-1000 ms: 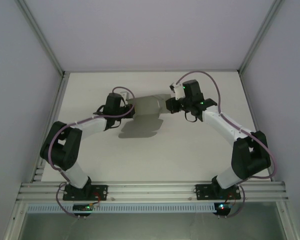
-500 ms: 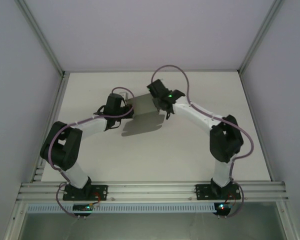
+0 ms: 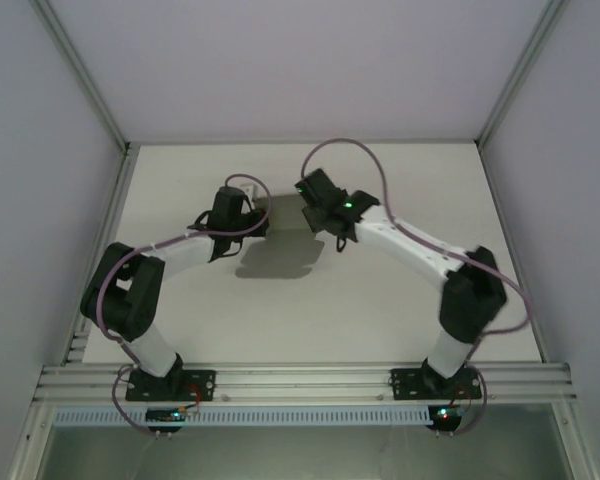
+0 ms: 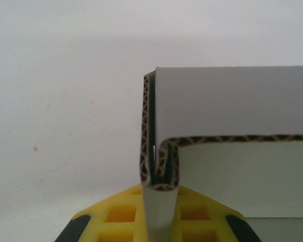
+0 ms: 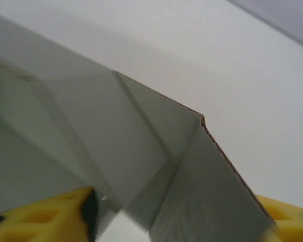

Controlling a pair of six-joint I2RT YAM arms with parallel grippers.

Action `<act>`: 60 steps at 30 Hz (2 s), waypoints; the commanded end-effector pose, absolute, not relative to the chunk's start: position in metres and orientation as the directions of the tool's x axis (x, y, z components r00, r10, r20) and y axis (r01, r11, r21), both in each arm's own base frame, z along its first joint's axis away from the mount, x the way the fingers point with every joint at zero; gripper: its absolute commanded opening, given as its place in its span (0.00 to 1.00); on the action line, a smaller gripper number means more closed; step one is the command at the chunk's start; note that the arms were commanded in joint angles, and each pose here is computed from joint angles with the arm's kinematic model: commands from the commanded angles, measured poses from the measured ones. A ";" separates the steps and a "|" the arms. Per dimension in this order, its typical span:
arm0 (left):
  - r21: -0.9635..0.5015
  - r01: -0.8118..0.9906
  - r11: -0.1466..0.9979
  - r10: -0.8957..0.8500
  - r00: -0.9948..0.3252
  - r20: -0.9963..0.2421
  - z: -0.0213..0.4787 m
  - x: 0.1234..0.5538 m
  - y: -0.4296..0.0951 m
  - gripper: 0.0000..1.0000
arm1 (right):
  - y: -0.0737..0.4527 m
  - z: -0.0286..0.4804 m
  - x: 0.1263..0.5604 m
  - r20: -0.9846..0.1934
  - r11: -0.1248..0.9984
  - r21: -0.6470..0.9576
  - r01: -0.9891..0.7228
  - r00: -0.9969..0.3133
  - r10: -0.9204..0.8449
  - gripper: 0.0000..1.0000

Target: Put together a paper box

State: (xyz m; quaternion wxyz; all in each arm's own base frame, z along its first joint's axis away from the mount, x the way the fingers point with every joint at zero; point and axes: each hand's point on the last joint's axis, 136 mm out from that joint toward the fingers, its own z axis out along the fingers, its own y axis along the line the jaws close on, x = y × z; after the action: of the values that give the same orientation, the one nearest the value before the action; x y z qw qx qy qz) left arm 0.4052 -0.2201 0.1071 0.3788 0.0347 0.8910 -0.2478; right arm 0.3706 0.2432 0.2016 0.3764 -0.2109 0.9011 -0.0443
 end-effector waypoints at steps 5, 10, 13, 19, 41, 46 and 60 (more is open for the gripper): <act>-0.424 0.327 0.845 -0.115 -0.663 -0.740 0.125 0.405 -0.224 0.00 | 0.192 0.285 0.358 -0.868 0.933 0.029 -0.358 -0.473 -0.154 0.78; -0.434 0.350 0.830 -0.115 -0.654 -0.748 0.133 0.403 -0.227 0.00 | 0.117 0.265 0.374 -0.812 0.985 0.087 -0.148 -0.583 -0.016 0.80; -0.437 0.359 0.825 -0.116 -0.648 -0.752 0.136 0.403 -0.228 0.00 | 0.111 0.224 0.381 -0.735 0.977 0.156 -0.147 -0.678 0.015 0.79; -0.435 0.350 0.830 -0.118 -0.652 -0.749 0.136 0.403 -0.226 0.00 | 0.174 0.204 0.387 -0.684 0.844 0.373 -0.385 -0.729 -0.030 0.66; -0.428 0.292 0.855 -0.138 -0.669 -0.731 0.126 0.406 -0.219 0.00 | 0.290 0.195 0.342 -0.626 0.539 0.551 -0.637 -0.743 -0.238 0.58; -0.416 0.285 0.863 -0.125 -0.678 -0.724 0.121 0.407 -0.218 0.00 | 0.291 0.199 0.340 -0.650 0.538 0.529 -0.656 -0.721 -0.239 0.59; -0.395 0.257 0.882 -0.125 -0.681 -0.722 0.122 0.408 -0.215 0.00 | 0.306 0.183 0.354 -0.649 0.635 0.437 -0.638 -0.712 -0.269 0.64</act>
State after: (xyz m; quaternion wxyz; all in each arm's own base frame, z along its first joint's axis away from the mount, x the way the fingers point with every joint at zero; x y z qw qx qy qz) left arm 0.4031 -0.2100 0.1078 0.3855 0.0382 0.8900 -0.2406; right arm 0.3460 0.3002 0.1833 0.2593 -0.2621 0.8530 0.3695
